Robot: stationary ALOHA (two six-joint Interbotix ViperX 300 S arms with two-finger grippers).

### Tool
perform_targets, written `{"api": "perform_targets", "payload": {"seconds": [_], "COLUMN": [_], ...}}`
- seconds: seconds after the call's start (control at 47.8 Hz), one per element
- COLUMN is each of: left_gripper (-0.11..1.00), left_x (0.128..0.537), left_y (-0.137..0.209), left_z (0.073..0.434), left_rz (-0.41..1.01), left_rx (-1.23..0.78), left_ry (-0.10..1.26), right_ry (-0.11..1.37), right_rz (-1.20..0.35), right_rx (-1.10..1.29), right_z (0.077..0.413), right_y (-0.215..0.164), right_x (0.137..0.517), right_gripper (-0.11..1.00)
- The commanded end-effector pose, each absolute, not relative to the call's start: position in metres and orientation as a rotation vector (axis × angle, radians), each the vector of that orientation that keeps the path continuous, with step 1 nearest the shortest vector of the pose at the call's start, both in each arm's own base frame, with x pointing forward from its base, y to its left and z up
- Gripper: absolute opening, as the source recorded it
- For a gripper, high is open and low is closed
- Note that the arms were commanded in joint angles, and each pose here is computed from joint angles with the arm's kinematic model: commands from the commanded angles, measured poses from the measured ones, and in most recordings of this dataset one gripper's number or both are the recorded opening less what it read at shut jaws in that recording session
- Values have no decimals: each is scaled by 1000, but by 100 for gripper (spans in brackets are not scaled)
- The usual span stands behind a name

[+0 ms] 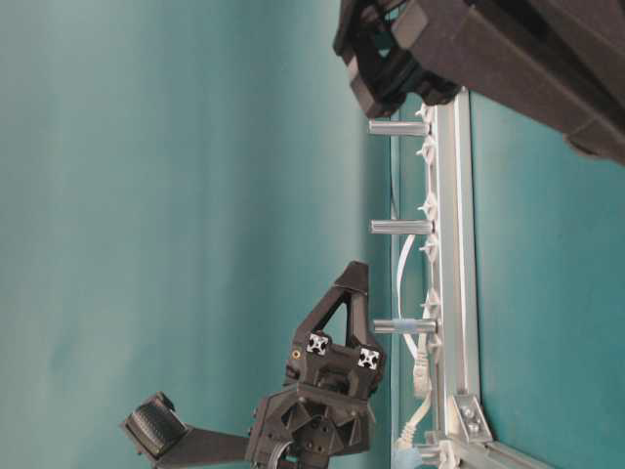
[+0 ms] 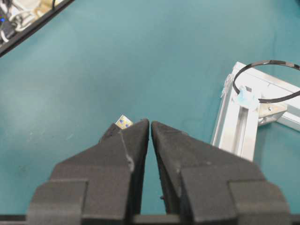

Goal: Insert the wire through the string loop located on the left side.
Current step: 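Open both grippers and move the right gripper toward the black USB cable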

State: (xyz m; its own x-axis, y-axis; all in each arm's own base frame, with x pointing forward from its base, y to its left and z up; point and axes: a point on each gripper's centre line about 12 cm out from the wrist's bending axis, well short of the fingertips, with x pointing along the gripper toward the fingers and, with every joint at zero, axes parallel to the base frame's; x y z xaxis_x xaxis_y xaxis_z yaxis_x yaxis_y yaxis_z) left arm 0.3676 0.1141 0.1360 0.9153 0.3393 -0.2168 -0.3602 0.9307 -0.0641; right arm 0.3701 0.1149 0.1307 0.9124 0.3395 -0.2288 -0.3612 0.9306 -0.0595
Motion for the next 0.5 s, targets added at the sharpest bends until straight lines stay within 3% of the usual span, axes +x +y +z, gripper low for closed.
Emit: {"api": "perform_targets", "payload": {"seconds": [0.0,0.042,0.105,0.188,0.481], "left_gripper": [15,12,1,0,0], "left_x": [372,370,368,366,366], "left_y": [104,102,98,92,77], "left_z": [162,163,165,169,184], "left_rz": [305,300,291,276,232], "left_rx": [-68,-74,-82,-89,-84], "left_ry": [174,203,250,301,339], "right_ry": [178,189,199,196,200], "right_rz": [362,352,341,336,324], "right_rx": [-83,-77,-69,-65,-58], "right_z": [145,144,143,144,144], "right_y": [117,116,114,114,112], "right_x": [371,371,371,370,369], "right_gripper": [20,18,6,-3,-3]}}
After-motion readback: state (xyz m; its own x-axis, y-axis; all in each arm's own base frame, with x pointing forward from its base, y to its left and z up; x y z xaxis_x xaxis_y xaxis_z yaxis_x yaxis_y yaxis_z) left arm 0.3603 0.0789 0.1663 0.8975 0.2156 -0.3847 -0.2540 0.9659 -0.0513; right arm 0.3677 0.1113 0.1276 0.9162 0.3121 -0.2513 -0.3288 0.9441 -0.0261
